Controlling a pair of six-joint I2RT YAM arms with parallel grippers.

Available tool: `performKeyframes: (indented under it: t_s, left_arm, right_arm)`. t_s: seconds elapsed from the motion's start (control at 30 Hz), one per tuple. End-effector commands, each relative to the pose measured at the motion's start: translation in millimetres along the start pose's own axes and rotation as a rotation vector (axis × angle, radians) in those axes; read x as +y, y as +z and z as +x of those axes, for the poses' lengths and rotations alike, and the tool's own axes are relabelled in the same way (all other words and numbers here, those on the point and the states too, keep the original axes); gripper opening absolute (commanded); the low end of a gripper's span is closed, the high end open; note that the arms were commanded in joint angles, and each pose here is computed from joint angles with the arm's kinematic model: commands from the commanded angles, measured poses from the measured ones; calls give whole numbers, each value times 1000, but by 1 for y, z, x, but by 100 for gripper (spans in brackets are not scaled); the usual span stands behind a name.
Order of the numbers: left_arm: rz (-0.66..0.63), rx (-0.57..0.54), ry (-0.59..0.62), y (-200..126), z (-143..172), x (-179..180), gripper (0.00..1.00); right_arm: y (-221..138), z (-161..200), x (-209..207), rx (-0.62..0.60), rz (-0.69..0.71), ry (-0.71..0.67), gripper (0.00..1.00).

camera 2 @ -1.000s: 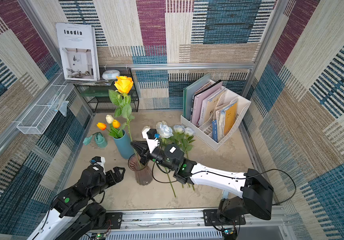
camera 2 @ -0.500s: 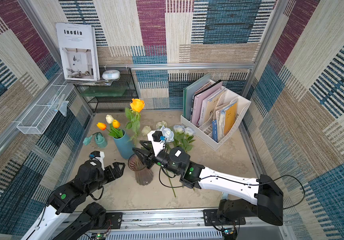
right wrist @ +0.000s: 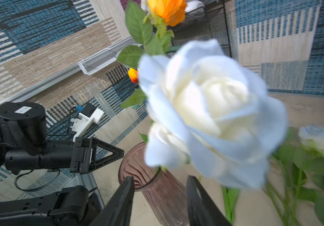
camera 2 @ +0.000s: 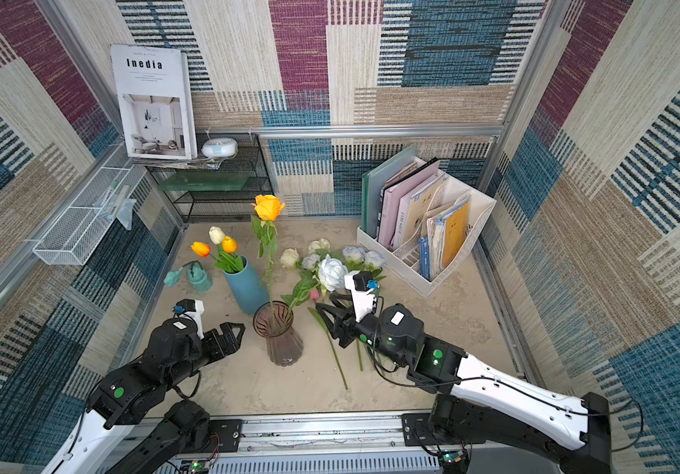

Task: Arrange the flowers in different vases according to their variety
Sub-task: Insert the flower into the vase, then pick up the flower at the center of the board.

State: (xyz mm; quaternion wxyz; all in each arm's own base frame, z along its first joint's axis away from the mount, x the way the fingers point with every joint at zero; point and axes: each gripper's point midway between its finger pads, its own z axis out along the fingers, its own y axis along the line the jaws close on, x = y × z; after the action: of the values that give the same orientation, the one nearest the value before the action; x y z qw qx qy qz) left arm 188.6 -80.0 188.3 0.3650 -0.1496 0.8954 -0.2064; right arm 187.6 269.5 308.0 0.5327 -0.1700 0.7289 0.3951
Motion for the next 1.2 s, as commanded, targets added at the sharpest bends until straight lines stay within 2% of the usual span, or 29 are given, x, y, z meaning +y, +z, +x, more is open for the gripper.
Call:
performKeyframes:
  t_s: [0.0,0.17,0.5,0.73,1.03,1.17]
  left_arm:
    - [-24,12,-18,3,7,9,94]
    - [-34,8,-63,9,22,25,94]
    - [0,54,-137,26,48,34,94]
    - [9,52,-128,34,47,30,95]
    - [9,90,-117,48,53,28,95]
    - [8,105,-112,51,57,28,94]
  right_arm:
    - [-6,24,-30,69,82,55,49]
    - [7,70,-57,225,90,116,47]
    - [34,158,-91,473,151,109,46]
    - [53,201,-104,661,192,84,42]
    - [75,234,-117,799,255,49,39]
    - [82,249,-127,864,338,-10,36]
